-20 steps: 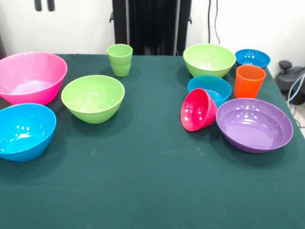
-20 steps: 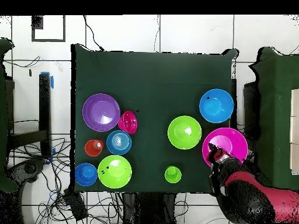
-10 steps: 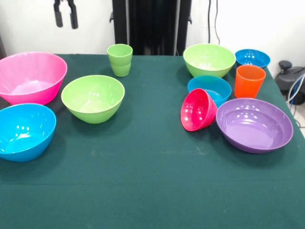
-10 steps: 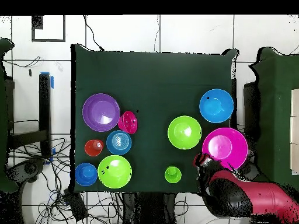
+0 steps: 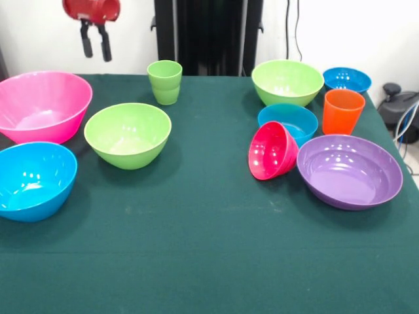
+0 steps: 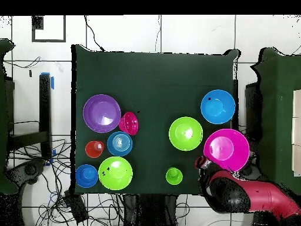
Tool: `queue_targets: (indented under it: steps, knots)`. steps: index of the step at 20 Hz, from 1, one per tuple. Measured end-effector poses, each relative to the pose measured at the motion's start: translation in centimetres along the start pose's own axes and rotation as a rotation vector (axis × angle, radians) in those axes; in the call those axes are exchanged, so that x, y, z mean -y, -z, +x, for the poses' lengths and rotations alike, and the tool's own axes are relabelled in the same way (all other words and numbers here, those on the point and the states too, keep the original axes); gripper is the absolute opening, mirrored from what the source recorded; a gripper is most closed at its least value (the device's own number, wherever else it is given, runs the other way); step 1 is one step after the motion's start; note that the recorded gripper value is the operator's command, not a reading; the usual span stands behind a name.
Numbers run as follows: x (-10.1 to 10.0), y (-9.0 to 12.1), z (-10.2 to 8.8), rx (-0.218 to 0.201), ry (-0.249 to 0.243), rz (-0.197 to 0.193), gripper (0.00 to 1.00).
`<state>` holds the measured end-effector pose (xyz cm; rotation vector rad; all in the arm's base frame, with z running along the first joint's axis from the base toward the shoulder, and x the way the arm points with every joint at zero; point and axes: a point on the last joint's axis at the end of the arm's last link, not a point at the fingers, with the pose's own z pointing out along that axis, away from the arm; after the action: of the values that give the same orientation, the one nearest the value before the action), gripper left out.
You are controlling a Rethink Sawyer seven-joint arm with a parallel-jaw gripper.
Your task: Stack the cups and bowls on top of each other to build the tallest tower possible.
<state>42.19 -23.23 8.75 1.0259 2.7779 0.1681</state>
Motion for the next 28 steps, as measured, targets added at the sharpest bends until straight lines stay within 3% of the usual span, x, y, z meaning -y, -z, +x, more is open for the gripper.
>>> queue_targets:
  steps: [5, 17, 28]
  knots:
    - [1.9, -2.7, -1.0, -0.015, -0.055, 0.006, 1.0]
    - [3.9, -6.2, -3.5, -0.009, -0.129, 0.004, 1.0]
    - [4.3, -9.3, -3.1, -0.015, -0.16, -0.004, 1.0]
